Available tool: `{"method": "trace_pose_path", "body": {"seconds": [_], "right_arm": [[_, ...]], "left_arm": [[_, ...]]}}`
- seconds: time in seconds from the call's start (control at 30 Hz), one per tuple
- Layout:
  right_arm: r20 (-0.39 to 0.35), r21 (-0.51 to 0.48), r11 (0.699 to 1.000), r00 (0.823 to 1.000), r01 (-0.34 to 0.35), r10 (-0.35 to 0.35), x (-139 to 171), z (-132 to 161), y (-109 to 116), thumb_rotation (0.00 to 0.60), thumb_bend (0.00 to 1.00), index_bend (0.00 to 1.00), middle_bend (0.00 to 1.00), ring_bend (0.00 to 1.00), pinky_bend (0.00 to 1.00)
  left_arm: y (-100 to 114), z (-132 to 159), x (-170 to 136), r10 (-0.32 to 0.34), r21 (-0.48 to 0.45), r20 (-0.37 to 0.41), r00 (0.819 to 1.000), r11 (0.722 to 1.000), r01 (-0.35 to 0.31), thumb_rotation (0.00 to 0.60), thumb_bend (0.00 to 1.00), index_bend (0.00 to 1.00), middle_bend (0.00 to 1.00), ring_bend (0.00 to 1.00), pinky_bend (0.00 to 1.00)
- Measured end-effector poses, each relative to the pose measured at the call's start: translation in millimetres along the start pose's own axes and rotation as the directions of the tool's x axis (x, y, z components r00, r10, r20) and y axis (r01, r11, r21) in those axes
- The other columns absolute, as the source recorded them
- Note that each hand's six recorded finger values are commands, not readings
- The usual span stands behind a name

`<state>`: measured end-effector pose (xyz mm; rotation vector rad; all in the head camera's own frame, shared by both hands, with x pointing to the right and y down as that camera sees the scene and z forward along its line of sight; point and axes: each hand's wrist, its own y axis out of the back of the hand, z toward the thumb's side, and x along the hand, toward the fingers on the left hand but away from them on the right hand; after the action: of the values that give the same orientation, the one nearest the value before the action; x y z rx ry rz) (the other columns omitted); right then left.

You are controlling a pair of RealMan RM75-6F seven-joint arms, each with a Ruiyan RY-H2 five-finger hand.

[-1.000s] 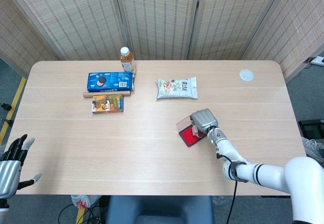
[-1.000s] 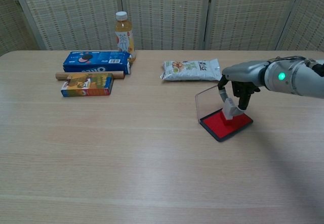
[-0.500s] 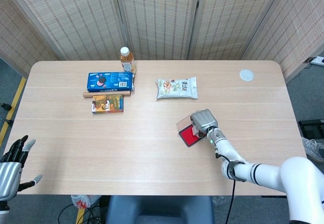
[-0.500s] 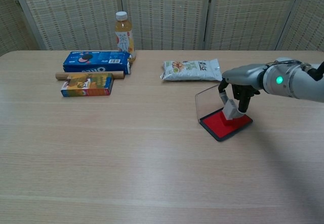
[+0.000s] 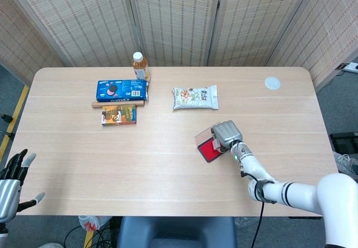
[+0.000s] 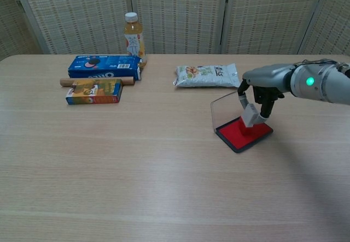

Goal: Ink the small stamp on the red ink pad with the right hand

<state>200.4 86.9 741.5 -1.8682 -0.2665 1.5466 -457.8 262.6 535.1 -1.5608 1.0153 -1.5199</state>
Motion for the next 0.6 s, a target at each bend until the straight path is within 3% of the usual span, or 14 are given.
{"method": "trace_pose_path", "body": {"seconds": [0.27,0.43,0.6], "right_arm": [[-0.011,-0.007,1.000,1.000,0.015,-0.015,21.4,-4.7,7.3,0.600,0.30,0.90,1.00,0.83,0.77],[-0.041,-0.015,1.000,0.999,-0.026,0.025,39.5,-3.6,-0.8,0.600,0.30,0.90,1.00,0.83,0.77],[-0.052,0.032,0.998,0.997,-0.048,0.049,55.4,-6.9,-11.4,0.600,0.30,0.90,1.00,0.83,0.77]], "left_arm": [[12.7,-0.3,-7.8,0.042,-0.025,0.007,0.999,0.999,-0.042,0.600,0.10,0.08,0.00,0.00,0.27],[26.9,-3.1,-17.7,0.103,-0.036,0.004,0.995,0.994,-0.103,0.600,0.10,0.08,0.00,0.00,0.27],[32.0,-7.3,-21.9,0.120,-0.042,-0.008,0.993,0.992,-0.120,0.600,0.10,0.08,0.00,0.00,0.27]]}}
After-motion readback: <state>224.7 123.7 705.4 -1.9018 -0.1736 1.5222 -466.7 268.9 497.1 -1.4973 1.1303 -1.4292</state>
